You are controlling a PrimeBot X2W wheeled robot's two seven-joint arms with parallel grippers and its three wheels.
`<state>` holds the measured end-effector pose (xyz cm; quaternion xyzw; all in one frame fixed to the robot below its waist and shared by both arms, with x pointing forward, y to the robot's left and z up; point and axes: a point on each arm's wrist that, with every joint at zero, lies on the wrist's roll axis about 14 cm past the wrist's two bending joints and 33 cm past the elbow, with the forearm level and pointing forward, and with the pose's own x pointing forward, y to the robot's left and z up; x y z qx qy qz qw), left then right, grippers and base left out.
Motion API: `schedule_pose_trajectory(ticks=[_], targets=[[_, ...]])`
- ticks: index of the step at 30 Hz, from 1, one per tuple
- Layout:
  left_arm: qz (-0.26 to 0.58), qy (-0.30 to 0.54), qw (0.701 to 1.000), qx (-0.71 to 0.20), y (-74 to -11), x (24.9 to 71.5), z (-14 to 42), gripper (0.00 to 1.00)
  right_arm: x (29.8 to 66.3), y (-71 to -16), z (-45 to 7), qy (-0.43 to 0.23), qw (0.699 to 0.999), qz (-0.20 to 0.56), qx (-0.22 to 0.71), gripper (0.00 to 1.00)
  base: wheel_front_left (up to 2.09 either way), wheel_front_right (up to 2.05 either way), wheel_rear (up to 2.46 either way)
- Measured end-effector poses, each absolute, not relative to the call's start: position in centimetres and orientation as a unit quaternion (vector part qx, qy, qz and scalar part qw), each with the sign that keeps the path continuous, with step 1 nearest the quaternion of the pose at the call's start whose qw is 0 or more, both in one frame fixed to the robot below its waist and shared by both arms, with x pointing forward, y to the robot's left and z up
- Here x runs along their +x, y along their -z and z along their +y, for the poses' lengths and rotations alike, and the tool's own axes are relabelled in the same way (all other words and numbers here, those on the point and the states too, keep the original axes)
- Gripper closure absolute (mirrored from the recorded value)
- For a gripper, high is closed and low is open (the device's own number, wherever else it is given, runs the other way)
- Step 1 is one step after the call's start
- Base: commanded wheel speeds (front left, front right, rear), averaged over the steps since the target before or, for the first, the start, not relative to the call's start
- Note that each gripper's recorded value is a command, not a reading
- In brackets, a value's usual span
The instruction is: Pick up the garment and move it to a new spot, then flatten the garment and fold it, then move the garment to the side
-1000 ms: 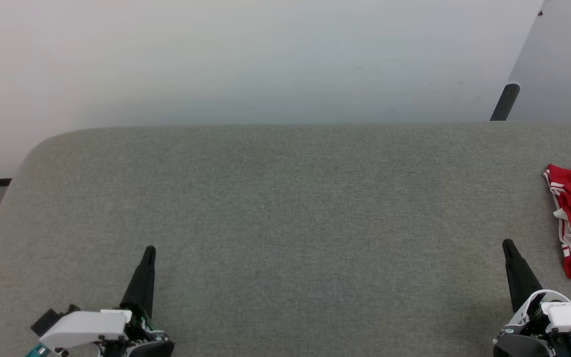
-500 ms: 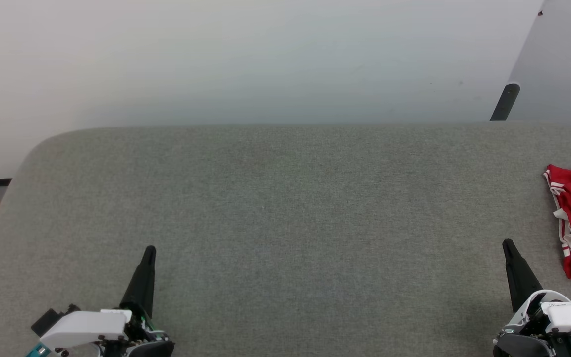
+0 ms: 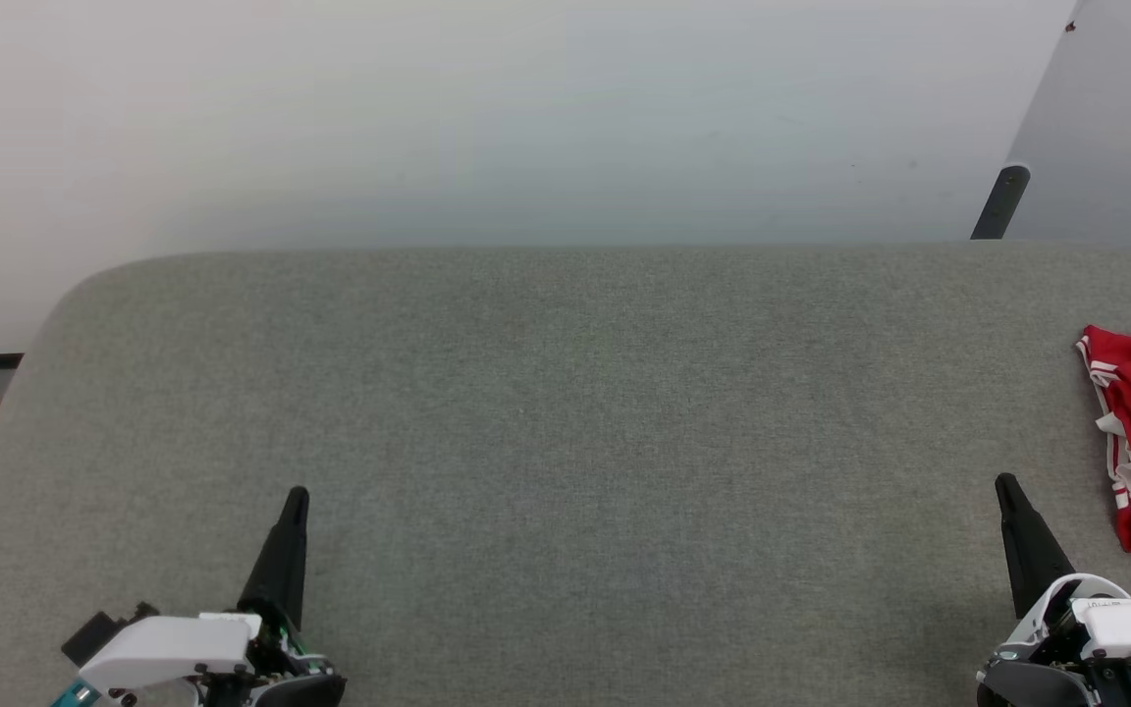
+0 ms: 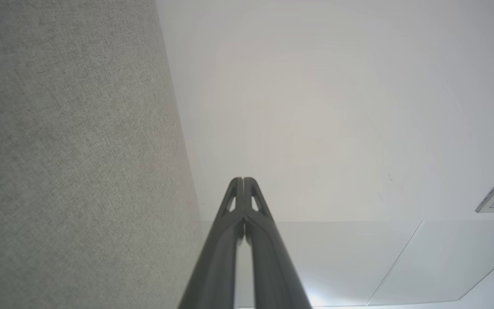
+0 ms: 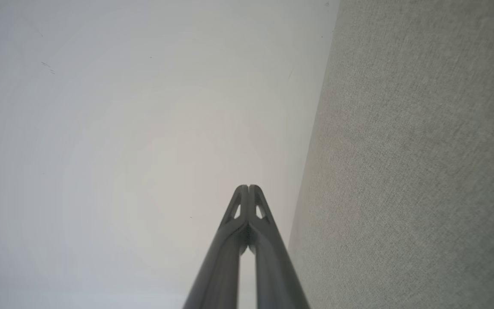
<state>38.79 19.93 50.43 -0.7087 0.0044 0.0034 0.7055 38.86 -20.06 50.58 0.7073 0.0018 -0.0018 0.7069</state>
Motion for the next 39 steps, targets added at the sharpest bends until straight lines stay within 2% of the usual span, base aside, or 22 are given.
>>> schedule_pose_trajectory(ticks=[39], targets=[[0.004, -0.003, 0.705, -0.709, -50.42, 38.79, 19.93, 1.0, 38.86, -50.58, -20.06, 0.002, 0.707, 0.002, 0.707, 1.0, 0.0, 0.0, 0.0]])
